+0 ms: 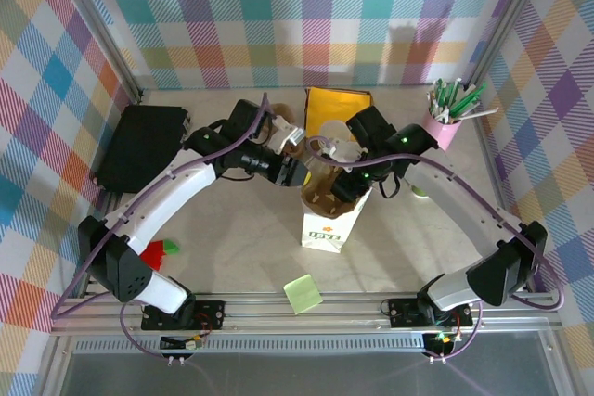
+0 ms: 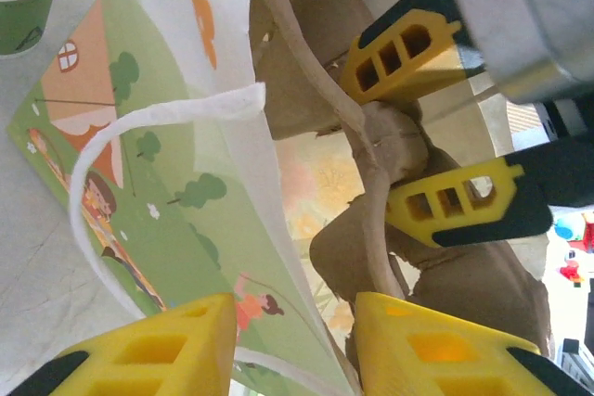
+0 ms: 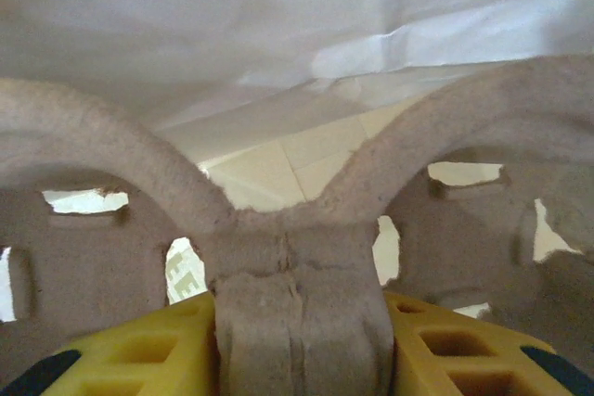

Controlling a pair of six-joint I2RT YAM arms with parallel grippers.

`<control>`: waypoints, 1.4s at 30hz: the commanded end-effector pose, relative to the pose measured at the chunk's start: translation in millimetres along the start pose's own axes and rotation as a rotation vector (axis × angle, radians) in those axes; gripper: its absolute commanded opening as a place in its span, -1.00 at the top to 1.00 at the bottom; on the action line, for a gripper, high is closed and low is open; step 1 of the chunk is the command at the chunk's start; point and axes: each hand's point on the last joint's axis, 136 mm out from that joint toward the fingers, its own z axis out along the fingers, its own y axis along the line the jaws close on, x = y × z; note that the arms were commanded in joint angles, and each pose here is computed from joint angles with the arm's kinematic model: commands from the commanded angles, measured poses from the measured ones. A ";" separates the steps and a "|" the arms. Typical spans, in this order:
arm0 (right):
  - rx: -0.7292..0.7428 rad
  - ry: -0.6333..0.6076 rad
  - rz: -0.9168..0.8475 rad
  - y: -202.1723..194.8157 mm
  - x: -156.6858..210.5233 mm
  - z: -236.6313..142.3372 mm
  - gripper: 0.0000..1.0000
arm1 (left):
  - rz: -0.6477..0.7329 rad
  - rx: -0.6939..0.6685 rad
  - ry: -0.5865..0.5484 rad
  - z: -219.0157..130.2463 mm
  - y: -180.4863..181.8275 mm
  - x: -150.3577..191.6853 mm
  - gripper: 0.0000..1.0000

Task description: Pack the takeout coffee

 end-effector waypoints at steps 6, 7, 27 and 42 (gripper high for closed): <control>0.077 -0.010 -0.151 0.0 1.2 -28.4 0.15 | -0.002 0.011 -0.002 -0.7 -6.9 -11.8 0.42; 0.080 -0.014 -0.164 0.2 0.5 -29.7 0.15 | -0.001 0.015 -0.004 -1.1 -7.9 -12.6 0.45; 0.008 -0.066 -0.381 21.2 -0.4 -34.8 0.11 | -0.007 -0.031 -0.019 0.5 -4.1 -26.2 0.24; 0.017 -0.097 -0.423 26.1 -2.7 -54.6 0.11 | -0.033 -0.033 -0.070 -0.4 -10.6 -43.0 0.72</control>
